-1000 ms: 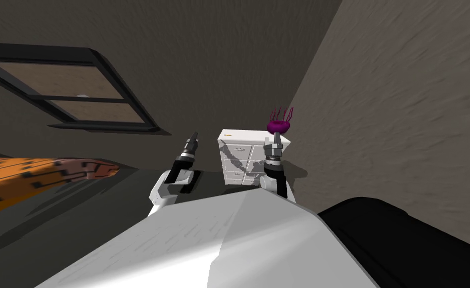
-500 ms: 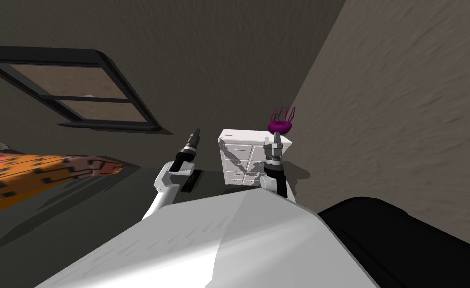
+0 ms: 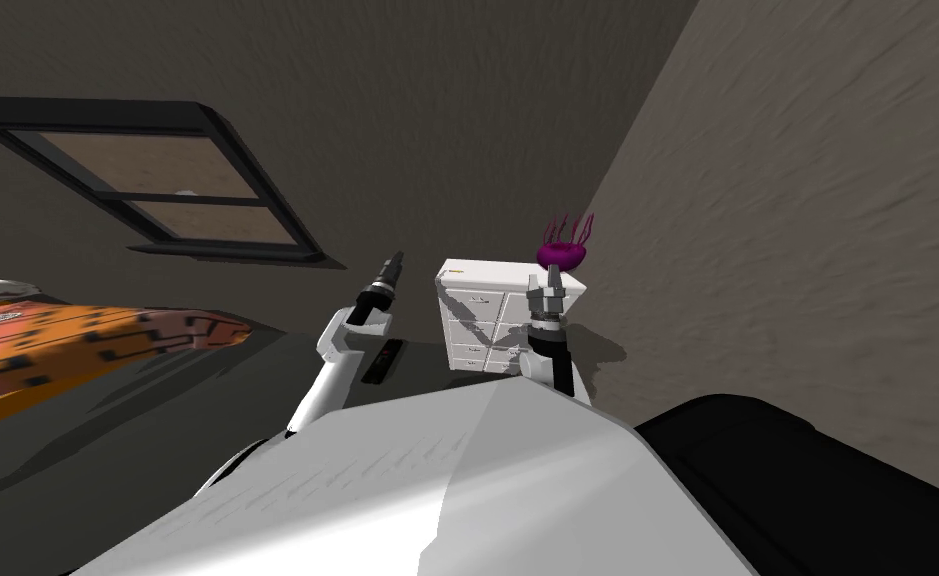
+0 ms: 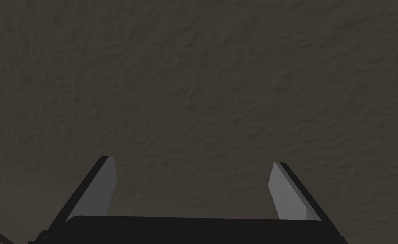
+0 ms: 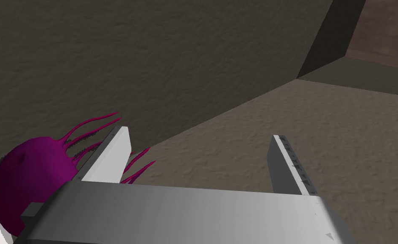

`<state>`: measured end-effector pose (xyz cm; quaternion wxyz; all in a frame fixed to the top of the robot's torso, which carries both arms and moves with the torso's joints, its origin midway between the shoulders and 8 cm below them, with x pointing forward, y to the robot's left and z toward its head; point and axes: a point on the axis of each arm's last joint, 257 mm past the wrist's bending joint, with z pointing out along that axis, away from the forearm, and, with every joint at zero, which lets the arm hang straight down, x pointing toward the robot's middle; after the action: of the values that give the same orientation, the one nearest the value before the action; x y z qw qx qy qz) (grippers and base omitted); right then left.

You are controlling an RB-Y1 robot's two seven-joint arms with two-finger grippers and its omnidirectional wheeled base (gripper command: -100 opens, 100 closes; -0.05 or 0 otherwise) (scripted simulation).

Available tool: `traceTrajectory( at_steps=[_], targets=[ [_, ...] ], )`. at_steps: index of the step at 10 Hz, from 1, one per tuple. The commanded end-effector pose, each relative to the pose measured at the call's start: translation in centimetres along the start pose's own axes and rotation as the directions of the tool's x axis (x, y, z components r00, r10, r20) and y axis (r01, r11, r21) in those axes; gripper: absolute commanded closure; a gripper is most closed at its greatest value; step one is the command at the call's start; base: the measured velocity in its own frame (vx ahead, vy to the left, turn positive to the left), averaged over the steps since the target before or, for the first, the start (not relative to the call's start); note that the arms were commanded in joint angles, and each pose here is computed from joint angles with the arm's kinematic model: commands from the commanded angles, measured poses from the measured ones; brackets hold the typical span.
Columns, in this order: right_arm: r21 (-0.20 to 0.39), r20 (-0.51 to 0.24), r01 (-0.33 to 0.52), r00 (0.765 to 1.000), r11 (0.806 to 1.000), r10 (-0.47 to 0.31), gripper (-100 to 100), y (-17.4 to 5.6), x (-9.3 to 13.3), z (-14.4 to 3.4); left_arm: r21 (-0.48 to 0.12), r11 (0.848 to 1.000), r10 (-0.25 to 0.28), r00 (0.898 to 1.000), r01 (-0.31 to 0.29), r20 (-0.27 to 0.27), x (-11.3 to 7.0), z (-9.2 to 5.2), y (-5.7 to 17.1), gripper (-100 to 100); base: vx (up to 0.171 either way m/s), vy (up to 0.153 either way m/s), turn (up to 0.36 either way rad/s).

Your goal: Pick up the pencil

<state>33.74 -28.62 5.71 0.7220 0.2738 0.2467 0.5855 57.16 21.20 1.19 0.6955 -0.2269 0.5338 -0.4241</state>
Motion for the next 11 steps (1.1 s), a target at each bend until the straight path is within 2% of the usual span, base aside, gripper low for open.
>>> traceTrajectory(
  at_steps=[1, 2, 3, 4, 5, 7, 8, 9, 10, 11],
  targets=[
    [0.0, 0.0, 0.0, 1.0, 1.0, 0.0, 0, 0.0, 0.0, 0.0, -0.017, 1.0, 0.014, 1.0, -0.014, 0.001, -0.5, 1.3, -0.4, -100, 0.009, -0.026, 0.033],
    [0.0, 0.0, 0.0, 1.0, 1.0, 0.0, 0, 0.0, 0.0, 0.0, -0.017, 1.0, 0.014, 1.0, -0.014, 0.002, -0.6, 1.6, -0.6, -100, 0.006, -0.013, -0.011],
    [0.0, 0.0, 0.0, 1.0, 1.0, 0.0, 0, 0.0, 0.0, 0.0, -0.066, 0.997, 0.042, 0.999, -0.042, -0.001, -0.9, 2.7, 0.9, -100, 0.007, -0.027, 0.042],
    [0.0, 0.0, 0.0, 1.0, 1.0, 0.0, 0, 0.0, 0.0, 0.0, -0.066, 0.997, 0.042, 0.999, -0.042, 0.002, -1.2, 3.4, 0.1, -100, 0.005, -0.031, 0.035],
    [0.0, 0.0, 0.0, 1.0, 1.0, 0.0, 0, 0.0, 0.0, 0.0, -0.107, 0.992, 0.065, 0.998, -0.065, 0.001, -1.7, 4.2, 1.4, -100, 0.013, -0.045, 0.044],
    [0.0, 0.0, 0.0, 1.0, 1.0, 0.0, 0, 0.0, 0.0, 0.0, -0.114, 0.991, 0.065, 0.998, -0.064, 0.006, -2.2, 5.5, 0.2, -100, 0.009, -0.025, 0.007],
    [0.0, 0.0, 0.0, 1.0, 1.0, 0.0, 0, 0.0, 0.0, 0.0, -0.16, 0.984, 0.084, 0.996, -0.082, 0.007, -2.8, 6.3, 1.6, -100, 0.01, -0.025, 0.033],
    [0.0, 0.0, 0.0, 1.0, 1.0, 0.0, 0, 0.0, 0.0, 0.0, -0.165, 0.983, 0.084, 0.996, -0.081, 0.009, -3.1, 7.1, 0.9, -100, 0.009, -0.032, 0.025],
    [0.0, 0.0, 0.0, 1.0, 1.0, 0.0, 0, 0.0, 0.0, 0.0, -0.171, 0.982, 0.084, 0.996, -0.081, 0.01, -3.2, 7.3, 0.7, -100, 0.002, -0.017, -0.003],
    [0.0, 0.0, 0.0, 1.0, 1.0, 0.0, 0, 0.0, 0.0, 0.0, -0.216, 0.972, 0.098, 0.995, -0.094, 0.012, -3.9, 8.2, 1.9, -100, 0.005, -0.036, 0.02]
  ],
)
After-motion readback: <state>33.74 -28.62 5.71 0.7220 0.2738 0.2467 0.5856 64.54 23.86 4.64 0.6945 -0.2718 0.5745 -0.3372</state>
